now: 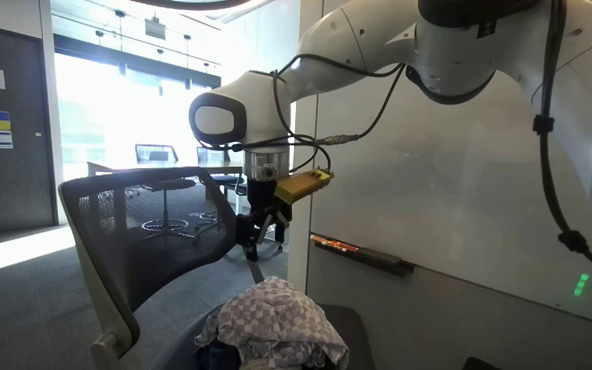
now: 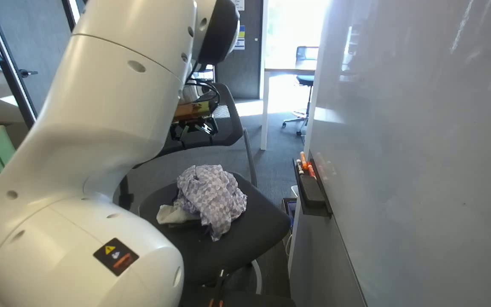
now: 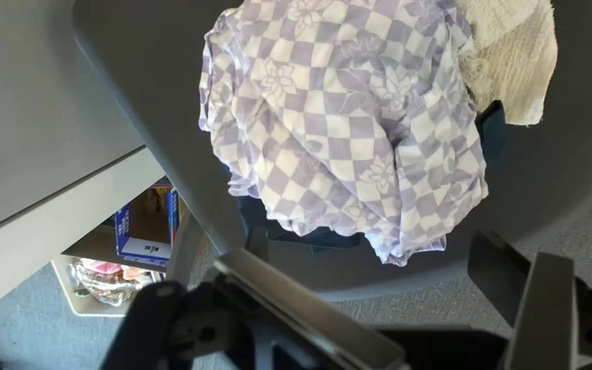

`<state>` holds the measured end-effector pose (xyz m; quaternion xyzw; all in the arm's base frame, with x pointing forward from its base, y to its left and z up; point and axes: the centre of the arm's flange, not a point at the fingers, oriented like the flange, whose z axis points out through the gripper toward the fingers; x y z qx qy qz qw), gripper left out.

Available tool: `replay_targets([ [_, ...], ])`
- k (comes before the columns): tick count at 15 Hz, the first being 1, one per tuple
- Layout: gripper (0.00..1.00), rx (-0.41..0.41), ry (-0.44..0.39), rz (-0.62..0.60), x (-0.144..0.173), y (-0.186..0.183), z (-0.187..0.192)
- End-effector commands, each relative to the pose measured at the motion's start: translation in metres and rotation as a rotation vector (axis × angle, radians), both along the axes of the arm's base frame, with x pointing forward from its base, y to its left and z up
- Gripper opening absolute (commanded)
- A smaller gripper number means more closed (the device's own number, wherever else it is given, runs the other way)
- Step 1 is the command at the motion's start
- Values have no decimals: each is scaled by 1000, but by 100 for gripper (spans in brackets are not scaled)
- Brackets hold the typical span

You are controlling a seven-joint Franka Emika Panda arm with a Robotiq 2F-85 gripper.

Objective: Move the clothes to the seat of the chair

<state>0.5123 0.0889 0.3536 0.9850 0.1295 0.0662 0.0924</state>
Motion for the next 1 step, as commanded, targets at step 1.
replay_targets([
  [1, 100, -82, -34, -5, 10, 21, 61],
])
